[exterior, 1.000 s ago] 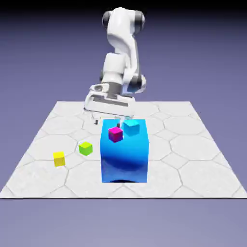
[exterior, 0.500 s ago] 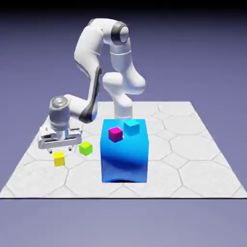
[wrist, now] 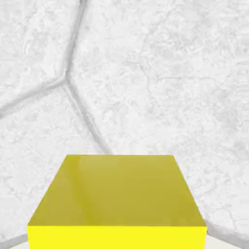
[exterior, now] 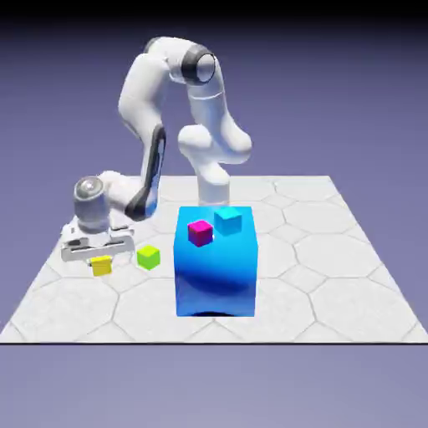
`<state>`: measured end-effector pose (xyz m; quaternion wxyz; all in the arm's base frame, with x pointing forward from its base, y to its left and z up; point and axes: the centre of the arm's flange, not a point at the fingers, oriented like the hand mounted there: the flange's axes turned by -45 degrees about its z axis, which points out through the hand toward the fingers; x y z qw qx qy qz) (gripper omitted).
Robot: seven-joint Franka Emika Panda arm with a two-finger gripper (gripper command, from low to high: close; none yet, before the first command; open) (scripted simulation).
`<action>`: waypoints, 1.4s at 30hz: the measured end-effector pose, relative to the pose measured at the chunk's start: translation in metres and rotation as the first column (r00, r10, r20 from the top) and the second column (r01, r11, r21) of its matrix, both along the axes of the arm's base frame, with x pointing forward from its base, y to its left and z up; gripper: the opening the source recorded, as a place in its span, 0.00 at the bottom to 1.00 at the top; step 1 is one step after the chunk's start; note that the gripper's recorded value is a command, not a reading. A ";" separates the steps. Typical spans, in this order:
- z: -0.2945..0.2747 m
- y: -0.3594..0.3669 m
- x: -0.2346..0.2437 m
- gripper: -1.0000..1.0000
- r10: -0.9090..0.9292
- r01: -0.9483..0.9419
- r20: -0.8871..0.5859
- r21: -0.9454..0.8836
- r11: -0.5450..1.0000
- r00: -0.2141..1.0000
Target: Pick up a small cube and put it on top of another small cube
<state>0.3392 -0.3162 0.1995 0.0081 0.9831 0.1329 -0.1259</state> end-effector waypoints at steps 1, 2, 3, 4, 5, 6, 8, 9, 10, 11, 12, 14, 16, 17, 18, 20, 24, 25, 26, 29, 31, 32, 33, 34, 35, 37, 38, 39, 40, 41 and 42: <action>0.004 0.003 -0.001 0.00 -0.025 0.024 0.013 0.012 1.000 1.000; 0.008 0.006 -0.002 0.00 -0.049 0.048 0.026 0.023 0.999 0.998; 0.013 0.009 -0.003 0.00 -0.073 0.072 0.037 0.034 0.997 0.997; 0.017 0.012 -0.004 0.00 -0.097 0.094 0.048 0.044 0.995 0.994; 0.022 0.014 -0.005 0.00 -0.120 0.117 0.058 0.054 0.992 0.991; 0.027 0.017 -0.006 0.00 -0.143 0.139 0.067 0.063 0.988 0.987; 0.036 0.023 -0.009 0.00 -0.187 0.181 0.082 0.079 0.980 0.979; 0.040 0.025 -0.010 0.00 -0.209 0.202 0.089 0.086 0.976 0.974; 0.044 0.028 -0.012 0.00 -0.231 0.222 0.095 0.093 0.971 0.968; 0.049 0.031 -0.014 0.00 -0.252 0.242 0.099 0.098 0.965 0.963; 0.053 0.033 -0.016 0.00 -0.272 0.262 0.104 0.103 0.960 0.957; 0.060 0.039 -0.020 0.00 -0.314 0.302 0.109 0.111 0.947 0.943; 0.067 0.044 -0.024 0.00 -0.354 0.342 0.112 0.116 0.933 0.928; 0.070 0.046 -0.027 0.00 -0.374 0.362 0.112 0.117 0.925 0.920; 0.072 0.048 -0.029 0.00 -0.394 0.382 0.112 0.118 0.917 0.912; 0.076 0.053 -0.034 0.00 -0.433 0.421 0.108 0.117 0.899 0.895; 0.080 0.063 -0.046 0.00 -0.510 0.501 0.093 0.106 0.859 0.855; 0.080 0.065 -0.049 0.00 -0.530 0.521 0.087 0.101 0.847 0.844; 0.079 0.067 -0.053 0.00 -0.549 0.542 0.081 0.095 0.835 0.832; 0.075 0.072 -0.064 0.00 -0.606 0.602 0.059 0.074 0.795 0.793; 0.071 0.076 -0.072 0.00 -0.645 0.643 0.041 0.056 0.764 0.763; 0.068 0.077 -0.076 0.00 -0.664 0.663 0.032 0.046 0.747 0.747; 0.065 0.079 -0.081 0.00 -0.683 0.683 0.022 0.035 0.730 0.730; 0.062 0.080 -0.086 0.00 -0.703 0.702 0.011 0.023 0.712 0.711; 0.058 0.081 -0.091 0.00 -0.722 0.722 0.000 0.011 0.692 0.692; 0.049 0.083 -0.101 0.00 -0.759 0.759 -0.022 -0.017 0.651 0.651; 0.047 0.084 -0.104 0.00 -0.768 0.768 -0.028 -0.023 0.641 0.640; 0.047 0.084 -0.104 0.00 -0.768 0.768 -0.028 -0.023 0.641 0.640; 0.050 0.084 -0.103 0.00 -0.767 0.766 -0.018 -0.018 0.642 0.642; 0.052 0.084 -0.102 0.00 -0.766 0.766 -0.009 -0.013 0.643 0.643; 0.054 0.084 -0.101 0.00 -0.765 0.765 -0.001 -0.007 0.644 0.644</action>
